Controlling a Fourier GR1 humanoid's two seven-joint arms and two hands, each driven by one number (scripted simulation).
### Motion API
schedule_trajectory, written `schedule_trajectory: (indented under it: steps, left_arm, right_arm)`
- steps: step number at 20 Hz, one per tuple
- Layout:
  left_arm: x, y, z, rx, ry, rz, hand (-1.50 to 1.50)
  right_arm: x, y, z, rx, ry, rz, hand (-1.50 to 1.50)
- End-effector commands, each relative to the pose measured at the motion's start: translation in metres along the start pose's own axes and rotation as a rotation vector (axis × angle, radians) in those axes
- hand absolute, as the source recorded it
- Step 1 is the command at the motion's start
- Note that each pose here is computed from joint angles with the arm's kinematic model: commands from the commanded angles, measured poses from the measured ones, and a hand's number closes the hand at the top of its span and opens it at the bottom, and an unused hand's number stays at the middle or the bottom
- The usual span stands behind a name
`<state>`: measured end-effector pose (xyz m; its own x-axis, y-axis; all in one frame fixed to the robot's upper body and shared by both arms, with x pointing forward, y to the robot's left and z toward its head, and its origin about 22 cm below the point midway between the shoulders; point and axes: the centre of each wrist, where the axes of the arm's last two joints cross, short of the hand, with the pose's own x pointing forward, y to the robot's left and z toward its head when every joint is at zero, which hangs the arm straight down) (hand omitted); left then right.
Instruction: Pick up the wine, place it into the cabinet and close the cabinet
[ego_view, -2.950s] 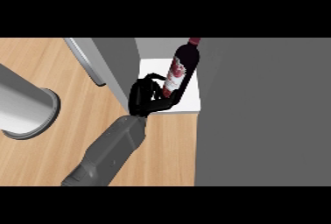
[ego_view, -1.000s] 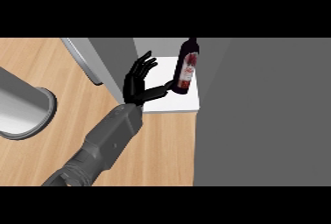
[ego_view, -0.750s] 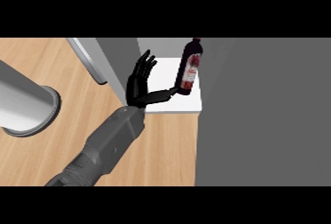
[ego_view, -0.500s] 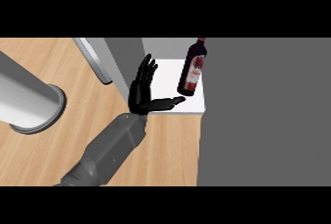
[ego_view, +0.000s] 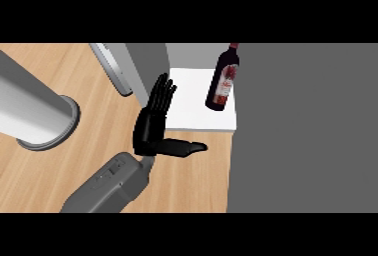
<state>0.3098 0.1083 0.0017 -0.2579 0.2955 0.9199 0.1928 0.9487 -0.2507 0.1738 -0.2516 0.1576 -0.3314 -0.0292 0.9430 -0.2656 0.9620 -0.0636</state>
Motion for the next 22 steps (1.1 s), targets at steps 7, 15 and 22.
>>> schedule_trajectory:
  steps: [7, 15, 22]
  left_arm:
    - [0.077, -0.006, 0.063, -0.016, -0.034, 0.018, -1.50]
    - [0.096, 0.015, 0.098, 0.018, -0.033, 0.013, -1.50]
    - [0.129, 0.040, 0.132, 0.109, -0.069, -0.067, -1.50]
  right_arm:
    - [-0.015, 0.004, 0.003, 0.021, 0.011, -0.012, -1.50]
    - [0.005, 0.013, -0.007, 0.194, 0.057, 0.149, 1.50]
    - [0.017, 0.032, 0.017, 0.457, 0.101, 0.110, 1.50]
